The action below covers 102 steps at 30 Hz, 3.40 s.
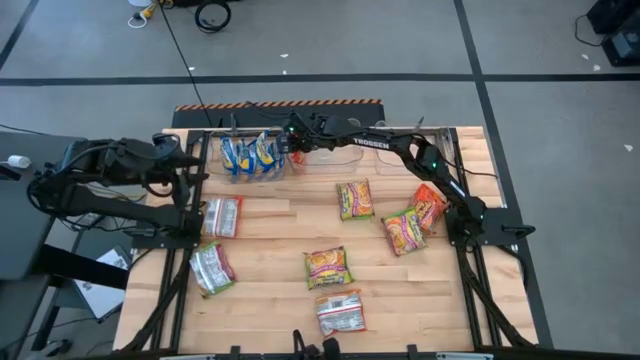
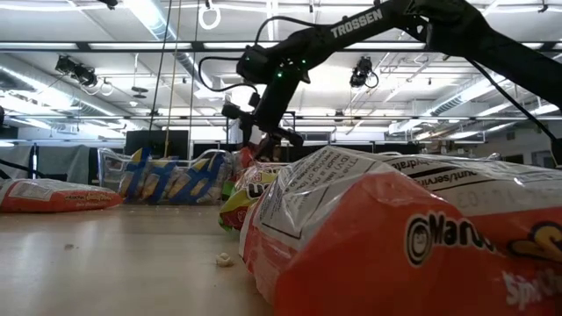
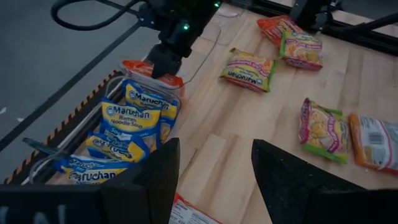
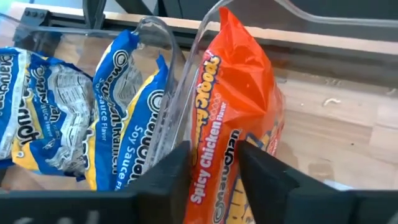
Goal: Sort Maruchan noodles
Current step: Put the orange noodle pack into the middle transparent bin
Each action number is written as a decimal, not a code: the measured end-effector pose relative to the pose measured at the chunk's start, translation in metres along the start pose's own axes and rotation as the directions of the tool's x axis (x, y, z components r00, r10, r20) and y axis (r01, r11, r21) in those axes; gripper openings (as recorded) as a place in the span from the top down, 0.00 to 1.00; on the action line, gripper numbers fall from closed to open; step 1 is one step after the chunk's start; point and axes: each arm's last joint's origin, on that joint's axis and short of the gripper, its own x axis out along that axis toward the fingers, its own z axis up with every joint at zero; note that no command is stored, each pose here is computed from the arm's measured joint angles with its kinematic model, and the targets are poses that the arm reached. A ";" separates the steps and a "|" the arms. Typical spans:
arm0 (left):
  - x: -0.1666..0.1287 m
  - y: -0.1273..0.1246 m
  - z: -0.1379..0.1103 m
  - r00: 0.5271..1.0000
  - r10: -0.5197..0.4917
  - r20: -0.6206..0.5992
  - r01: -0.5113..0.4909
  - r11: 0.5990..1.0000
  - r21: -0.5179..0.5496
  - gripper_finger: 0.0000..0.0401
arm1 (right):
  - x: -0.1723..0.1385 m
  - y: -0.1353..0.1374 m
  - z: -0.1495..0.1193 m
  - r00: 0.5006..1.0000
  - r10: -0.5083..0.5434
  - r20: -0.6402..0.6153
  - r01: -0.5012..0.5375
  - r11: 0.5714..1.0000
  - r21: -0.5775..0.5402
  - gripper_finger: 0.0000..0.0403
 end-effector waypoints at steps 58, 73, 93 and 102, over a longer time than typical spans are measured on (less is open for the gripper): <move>0.079 -0.019 -0.050 0.931 0.036 -0.363 -0.091 0.986 -0.137 0.49 | -0.097 0.023 0.023 0.998 0.023 0.054 -0.003 0.936 -0.352 0.64; 0.190 -0.077 -0.100 0.699 0.218 -0.681 -0.402 0.908 -0.122 0.56 | -0.278 0.014 -0.010 0.976 -0.043 0.211 0.161 0.799 -0.579 0.64; 0.226 -0.144 -0.109 0.493 0.568 -0.659 -0.753 0.658 0.004 0.59 | -0.365 -0.031 -0.023 0.982 -0.051 0.181 0.164 0.698 -0.697 0.64; 0.237 -0.115 -0.158 0.370 0.567 -0.736 -0.861 0.507 -0.042 0.38 | -0.373 -0.023 -0.041 0.989 0.001 0.148 0.108 0.685 -0.720 0.64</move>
